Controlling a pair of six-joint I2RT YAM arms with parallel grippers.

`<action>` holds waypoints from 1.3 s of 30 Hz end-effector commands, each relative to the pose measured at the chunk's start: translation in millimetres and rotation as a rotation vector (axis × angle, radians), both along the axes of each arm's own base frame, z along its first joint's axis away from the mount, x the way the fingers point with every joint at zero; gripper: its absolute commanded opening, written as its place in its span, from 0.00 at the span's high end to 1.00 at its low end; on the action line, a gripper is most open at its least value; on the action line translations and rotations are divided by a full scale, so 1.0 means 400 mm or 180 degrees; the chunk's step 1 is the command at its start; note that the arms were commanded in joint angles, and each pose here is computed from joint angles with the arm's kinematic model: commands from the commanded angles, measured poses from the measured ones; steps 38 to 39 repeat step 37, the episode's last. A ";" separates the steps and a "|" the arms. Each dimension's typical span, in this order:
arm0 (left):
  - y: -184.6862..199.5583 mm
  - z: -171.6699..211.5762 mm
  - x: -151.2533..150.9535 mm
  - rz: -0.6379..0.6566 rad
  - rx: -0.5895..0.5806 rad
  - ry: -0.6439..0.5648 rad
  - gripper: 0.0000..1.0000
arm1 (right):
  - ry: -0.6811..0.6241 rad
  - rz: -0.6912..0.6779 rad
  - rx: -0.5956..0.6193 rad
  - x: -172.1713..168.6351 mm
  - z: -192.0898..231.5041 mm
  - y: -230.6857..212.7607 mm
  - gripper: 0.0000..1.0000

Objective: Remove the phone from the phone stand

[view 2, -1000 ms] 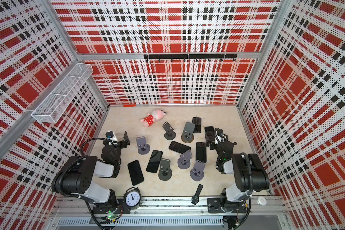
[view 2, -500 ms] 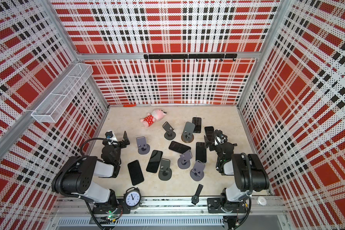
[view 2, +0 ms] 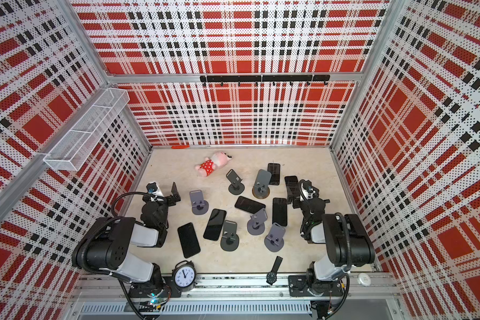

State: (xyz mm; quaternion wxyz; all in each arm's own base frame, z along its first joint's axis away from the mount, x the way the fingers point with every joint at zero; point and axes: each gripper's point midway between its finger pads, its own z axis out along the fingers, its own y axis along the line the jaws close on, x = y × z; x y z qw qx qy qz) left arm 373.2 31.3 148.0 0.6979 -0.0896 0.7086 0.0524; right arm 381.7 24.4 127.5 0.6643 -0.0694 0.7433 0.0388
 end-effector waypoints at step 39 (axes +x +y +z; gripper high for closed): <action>-0.001 0.019 0.001 0.0015 0.0019 -0.0101 0.02 | -0.0021 -0.0022 -0.0004 0.010 0.008 0.000 0.00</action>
